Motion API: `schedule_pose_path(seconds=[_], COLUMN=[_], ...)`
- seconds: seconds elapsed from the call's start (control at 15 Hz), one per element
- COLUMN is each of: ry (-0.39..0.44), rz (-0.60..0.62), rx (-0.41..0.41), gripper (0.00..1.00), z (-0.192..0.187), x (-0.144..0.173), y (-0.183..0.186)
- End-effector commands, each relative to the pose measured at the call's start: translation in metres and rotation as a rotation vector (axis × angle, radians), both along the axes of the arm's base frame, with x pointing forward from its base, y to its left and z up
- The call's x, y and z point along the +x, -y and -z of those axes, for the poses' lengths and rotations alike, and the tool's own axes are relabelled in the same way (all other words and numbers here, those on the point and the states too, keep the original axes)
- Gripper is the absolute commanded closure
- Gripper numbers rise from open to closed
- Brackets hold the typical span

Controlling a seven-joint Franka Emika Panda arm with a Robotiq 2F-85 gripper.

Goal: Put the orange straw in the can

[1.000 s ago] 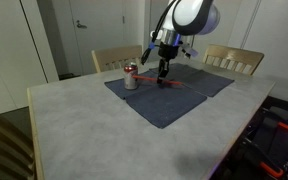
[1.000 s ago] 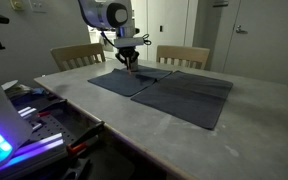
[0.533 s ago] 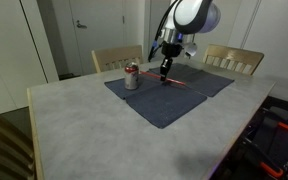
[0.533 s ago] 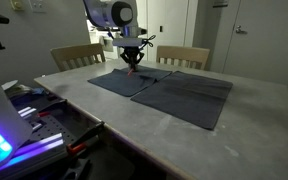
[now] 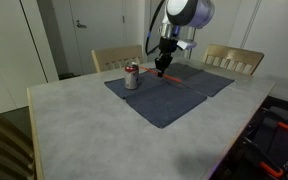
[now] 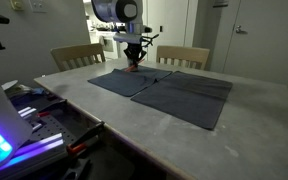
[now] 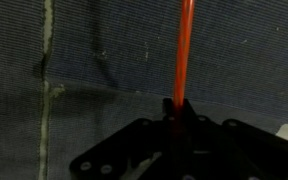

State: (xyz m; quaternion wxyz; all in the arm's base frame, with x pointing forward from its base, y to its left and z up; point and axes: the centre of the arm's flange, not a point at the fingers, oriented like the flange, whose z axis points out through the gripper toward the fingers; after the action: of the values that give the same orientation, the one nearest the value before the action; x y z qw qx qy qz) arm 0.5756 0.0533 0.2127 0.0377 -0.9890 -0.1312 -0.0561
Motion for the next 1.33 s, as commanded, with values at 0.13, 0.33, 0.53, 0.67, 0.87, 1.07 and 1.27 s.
schedule_pose_path(seconds=[0.13,0.33,0.53,0.67,0.87,1.07,1.27], ry=[-0.030,-0.045,-0.082,-0.111,-0.128,-0.115,-0.089], rz=[0.138,0.203,0.240,0.251,0.267,0.272,0.271], rx=[0.043,0.040,0.042,0.040,0.041,0.047,0.050], gripper=[0.98,0.98,0.98,0.98,0.98,0.98,0.98], z=[0.015,0.026,0.038,0.048,0.061,0.072,0.077], x=[0.046,0.068,0.077,0.077,0.076,0.078,0.084], y=[0.012,0.020,0.019,0.014,0.007,0.004,0.004])
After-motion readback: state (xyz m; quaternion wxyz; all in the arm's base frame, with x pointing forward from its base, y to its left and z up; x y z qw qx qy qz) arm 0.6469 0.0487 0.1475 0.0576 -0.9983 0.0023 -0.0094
